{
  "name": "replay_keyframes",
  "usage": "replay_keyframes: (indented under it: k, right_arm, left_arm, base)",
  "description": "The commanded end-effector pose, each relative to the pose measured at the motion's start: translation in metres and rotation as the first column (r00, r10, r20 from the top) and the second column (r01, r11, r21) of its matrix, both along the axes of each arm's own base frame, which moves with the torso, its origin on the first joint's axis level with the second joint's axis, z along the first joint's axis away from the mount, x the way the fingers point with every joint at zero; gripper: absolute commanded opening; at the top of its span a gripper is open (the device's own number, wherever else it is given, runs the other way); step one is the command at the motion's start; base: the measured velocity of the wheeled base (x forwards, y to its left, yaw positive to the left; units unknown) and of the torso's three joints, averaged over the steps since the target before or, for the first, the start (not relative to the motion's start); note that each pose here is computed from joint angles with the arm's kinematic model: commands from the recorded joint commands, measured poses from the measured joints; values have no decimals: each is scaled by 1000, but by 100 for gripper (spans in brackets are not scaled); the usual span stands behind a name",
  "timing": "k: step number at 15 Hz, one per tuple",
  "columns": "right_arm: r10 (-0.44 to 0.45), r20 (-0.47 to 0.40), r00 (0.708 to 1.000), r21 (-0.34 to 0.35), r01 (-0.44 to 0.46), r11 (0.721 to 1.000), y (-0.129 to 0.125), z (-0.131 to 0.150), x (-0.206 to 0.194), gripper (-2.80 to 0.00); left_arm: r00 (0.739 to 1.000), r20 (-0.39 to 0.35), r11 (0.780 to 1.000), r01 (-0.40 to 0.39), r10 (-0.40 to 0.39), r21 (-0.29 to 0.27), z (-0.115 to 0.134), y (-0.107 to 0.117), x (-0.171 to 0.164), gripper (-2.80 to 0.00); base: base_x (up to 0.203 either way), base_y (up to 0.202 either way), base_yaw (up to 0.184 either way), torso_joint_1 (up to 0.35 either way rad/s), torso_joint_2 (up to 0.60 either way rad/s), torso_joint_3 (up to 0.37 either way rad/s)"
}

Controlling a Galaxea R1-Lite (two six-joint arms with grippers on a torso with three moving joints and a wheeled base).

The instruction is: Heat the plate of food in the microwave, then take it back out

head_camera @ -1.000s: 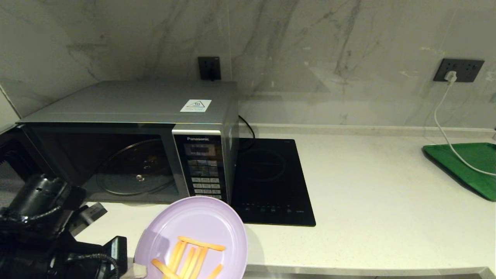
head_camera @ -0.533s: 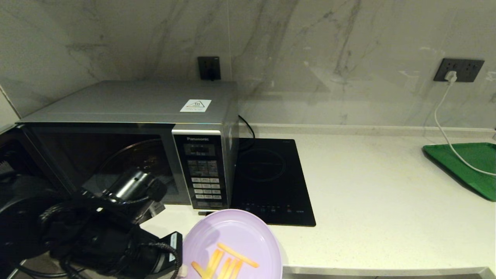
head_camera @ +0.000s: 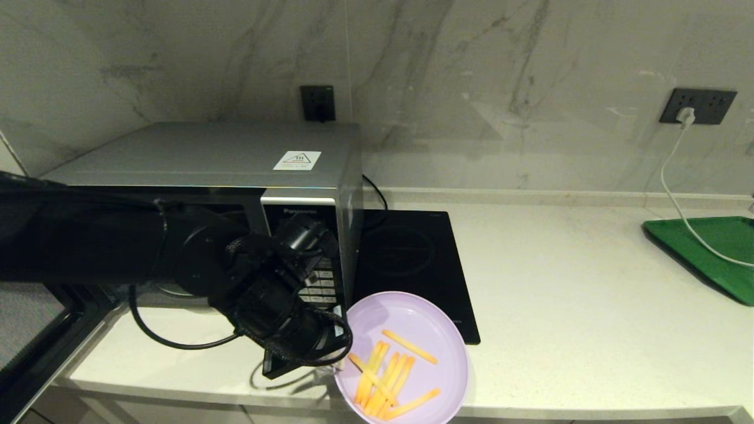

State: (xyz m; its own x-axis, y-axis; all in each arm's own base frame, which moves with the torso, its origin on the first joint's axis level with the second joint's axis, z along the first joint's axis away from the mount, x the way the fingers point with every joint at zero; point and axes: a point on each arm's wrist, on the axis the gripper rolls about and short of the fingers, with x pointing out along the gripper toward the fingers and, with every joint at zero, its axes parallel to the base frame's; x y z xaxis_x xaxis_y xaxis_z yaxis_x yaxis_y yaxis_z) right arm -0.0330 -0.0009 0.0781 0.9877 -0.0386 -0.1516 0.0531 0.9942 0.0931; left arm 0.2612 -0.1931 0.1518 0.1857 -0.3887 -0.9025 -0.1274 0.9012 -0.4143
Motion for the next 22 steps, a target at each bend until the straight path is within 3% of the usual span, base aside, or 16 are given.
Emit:
replay_keyframes:
  k: [1, 6, 15, 22]
  right_arm:
    - [0, -4, 1000, 1, 0, 1000, 0, 0, 0, -280]
    - [0, -4, 1000, 1, 0, 1000, 0, 0, 0, -280]
    - [0, -4, 1000, 1, 0, 1000, 0, 0, 0, -280]
    - [0, -4, 1000, 1, 0, 1000, 0, 0, 0, -280]
  left_arm:
    - [999, -43, 999, 26, -25, 26, -19, -28, 16, -280]
    - [998, -58, 998, 31, -28, 46, -32, -50, 39, -280]
    - [999, -46, 999, 8, -5, 52, -46, -58, 60, -280]
    - [999, -46, 998, -24, 27, 59, -45, -52, 63, -280]
  base:
    - [0, 0, 0, 0, 0, 0]
    - [0, 0, 0, 0, 0, 0]
    - [0, 0, 0, 0, 0, 0]
    - [0, 0, 0, 0, 0, 0]
